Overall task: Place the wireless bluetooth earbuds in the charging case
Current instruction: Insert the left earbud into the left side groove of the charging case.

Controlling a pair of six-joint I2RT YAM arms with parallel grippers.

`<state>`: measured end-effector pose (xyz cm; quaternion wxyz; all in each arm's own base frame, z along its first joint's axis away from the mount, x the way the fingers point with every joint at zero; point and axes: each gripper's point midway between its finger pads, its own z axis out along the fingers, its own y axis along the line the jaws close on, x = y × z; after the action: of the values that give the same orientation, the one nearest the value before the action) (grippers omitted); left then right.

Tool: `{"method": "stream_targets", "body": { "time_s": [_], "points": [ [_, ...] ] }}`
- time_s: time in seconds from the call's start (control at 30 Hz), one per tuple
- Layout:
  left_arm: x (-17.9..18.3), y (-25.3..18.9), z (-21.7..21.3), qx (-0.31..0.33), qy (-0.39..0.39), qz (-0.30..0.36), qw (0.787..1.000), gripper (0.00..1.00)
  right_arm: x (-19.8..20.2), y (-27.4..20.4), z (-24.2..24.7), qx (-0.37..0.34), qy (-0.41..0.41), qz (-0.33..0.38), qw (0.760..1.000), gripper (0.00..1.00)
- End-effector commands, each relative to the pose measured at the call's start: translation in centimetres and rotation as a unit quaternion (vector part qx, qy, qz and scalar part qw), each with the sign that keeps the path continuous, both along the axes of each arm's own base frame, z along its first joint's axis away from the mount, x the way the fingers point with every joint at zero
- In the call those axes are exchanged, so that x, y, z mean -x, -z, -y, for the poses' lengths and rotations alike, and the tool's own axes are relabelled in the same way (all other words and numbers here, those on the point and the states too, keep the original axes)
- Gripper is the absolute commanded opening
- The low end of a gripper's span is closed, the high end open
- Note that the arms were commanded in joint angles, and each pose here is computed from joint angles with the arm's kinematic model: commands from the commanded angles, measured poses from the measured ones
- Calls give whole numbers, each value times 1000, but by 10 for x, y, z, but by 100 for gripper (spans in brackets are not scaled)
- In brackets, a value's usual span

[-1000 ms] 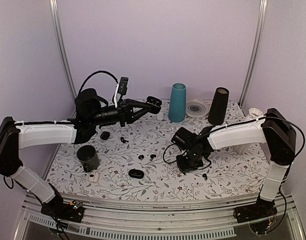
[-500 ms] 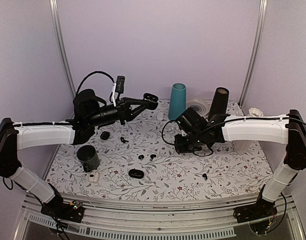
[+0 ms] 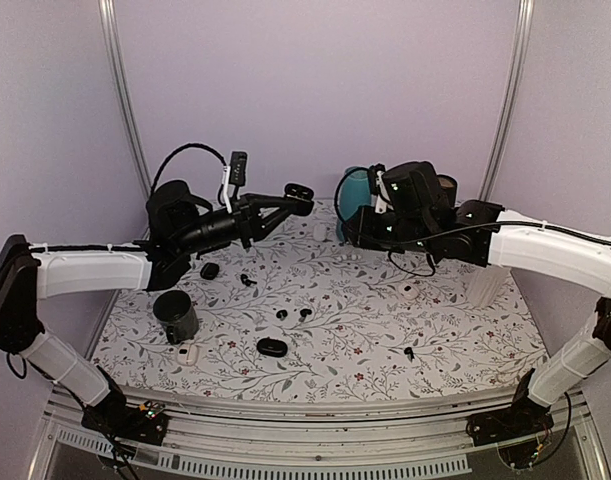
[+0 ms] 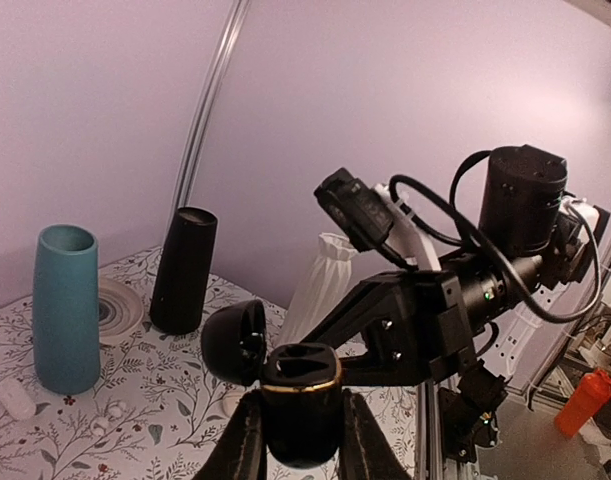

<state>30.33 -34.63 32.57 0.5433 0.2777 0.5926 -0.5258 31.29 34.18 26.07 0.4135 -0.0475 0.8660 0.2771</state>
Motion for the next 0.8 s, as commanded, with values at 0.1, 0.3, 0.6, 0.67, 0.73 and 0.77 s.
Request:
{"method": "stream_targets", "body": {
  "time_s": [0.1, 0.3, 0.6, 0.67, 0.73, 0.77],
  "points": [
    [1, 12, 12, -2, 4, 3, 1000, 0, -8, -74, -2, -82, 6, 80, 993, 9],
    [3, 22, 24, -14, 11, 4, 1000, 0, -7, -98, -2, -116, 4, 106, 988, 9],
    [7, 30, 40, -25, 21, 5, 999, 0, -5, -119, -10, -164, -14, 130, 978, 9],
    [7, 29, 44, -24, 22, 8, 999, 0, -4, -121, -16, -177, -26, 133, 975, 9],
    [7, 29, 46, -23, 22, 10, 999, 0, -2, -123, -21, -189, -36, 134, 972, 9],
    [7, 27, 48, -21, 22, 13, 999, 0, -2, -123, -23, -194, -39, 133, 971, 9]
  ]
}}
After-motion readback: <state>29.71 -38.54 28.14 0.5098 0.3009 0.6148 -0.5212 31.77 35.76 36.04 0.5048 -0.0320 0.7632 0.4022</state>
